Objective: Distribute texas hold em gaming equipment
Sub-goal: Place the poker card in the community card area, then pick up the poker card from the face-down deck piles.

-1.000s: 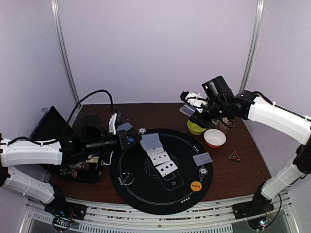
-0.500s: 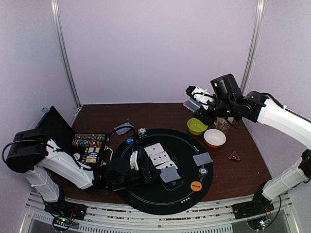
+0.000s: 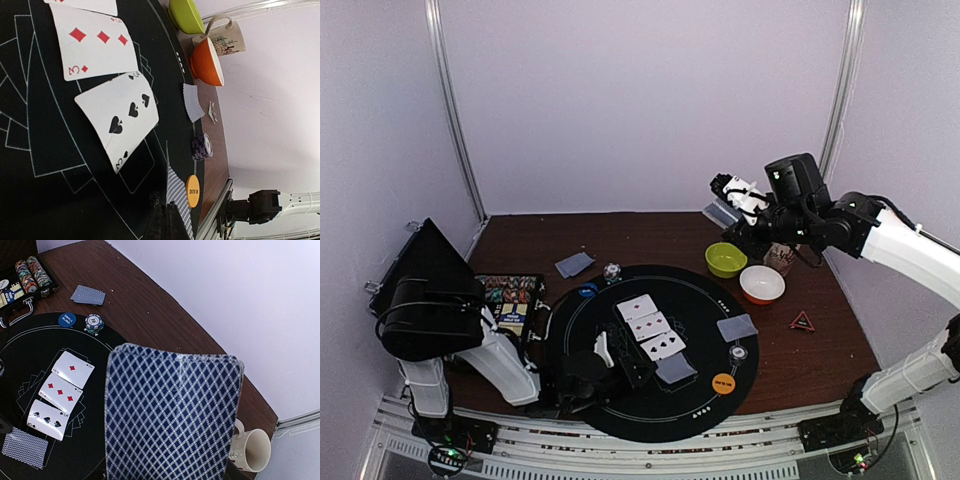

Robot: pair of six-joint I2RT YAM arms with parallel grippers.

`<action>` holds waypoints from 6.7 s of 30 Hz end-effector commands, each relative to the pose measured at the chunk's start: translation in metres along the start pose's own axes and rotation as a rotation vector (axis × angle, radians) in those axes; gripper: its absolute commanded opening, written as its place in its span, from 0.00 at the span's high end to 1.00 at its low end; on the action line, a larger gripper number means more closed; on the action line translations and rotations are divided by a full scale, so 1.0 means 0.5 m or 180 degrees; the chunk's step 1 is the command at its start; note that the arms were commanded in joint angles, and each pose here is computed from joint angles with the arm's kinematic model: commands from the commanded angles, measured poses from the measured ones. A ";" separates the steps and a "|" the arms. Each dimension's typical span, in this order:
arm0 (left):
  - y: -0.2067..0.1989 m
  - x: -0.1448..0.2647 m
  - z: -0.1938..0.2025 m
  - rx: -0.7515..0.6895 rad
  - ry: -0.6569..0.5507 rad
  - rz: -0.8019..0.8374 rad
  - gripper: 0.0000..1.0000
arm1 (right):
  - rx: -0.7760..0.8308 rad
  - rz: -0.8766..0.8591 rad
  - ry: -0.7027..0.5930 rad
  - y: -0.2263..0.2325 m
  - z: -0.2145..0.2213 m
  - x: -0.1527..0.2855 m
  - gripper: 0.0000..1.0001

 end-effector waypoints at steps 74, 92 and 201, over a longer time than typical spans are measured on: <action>-0.301 0.184 -0.349 -0.2358 -0.0501 0.0408 0.21 | 0.1024 -0.0996 -0.0105 0.169 0.010 0.035 0.50; -0.288 0.130 -0.351 -0.2640 0.0261 0.0602 0.10 | 0.1406 -0.1320 -0.0207 0.268 -0.022 0.011 0.50; -0.276 0.135 -0.366 -0.2922 0.0180 0.0579 0.83 | 0.1401 -0.1187 -0.0238 0.260 -0.028 0.011 0.50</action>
Point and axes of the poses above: each gripper's point midway between its finger pads, its own x axis back along the fingers, its own y axis along the line the jaws close on, z = x × y, the point moved 10 cm from there along x, back along the fingers, and after that the axes turned 9 degrees about -x, right-handed, at the moved point
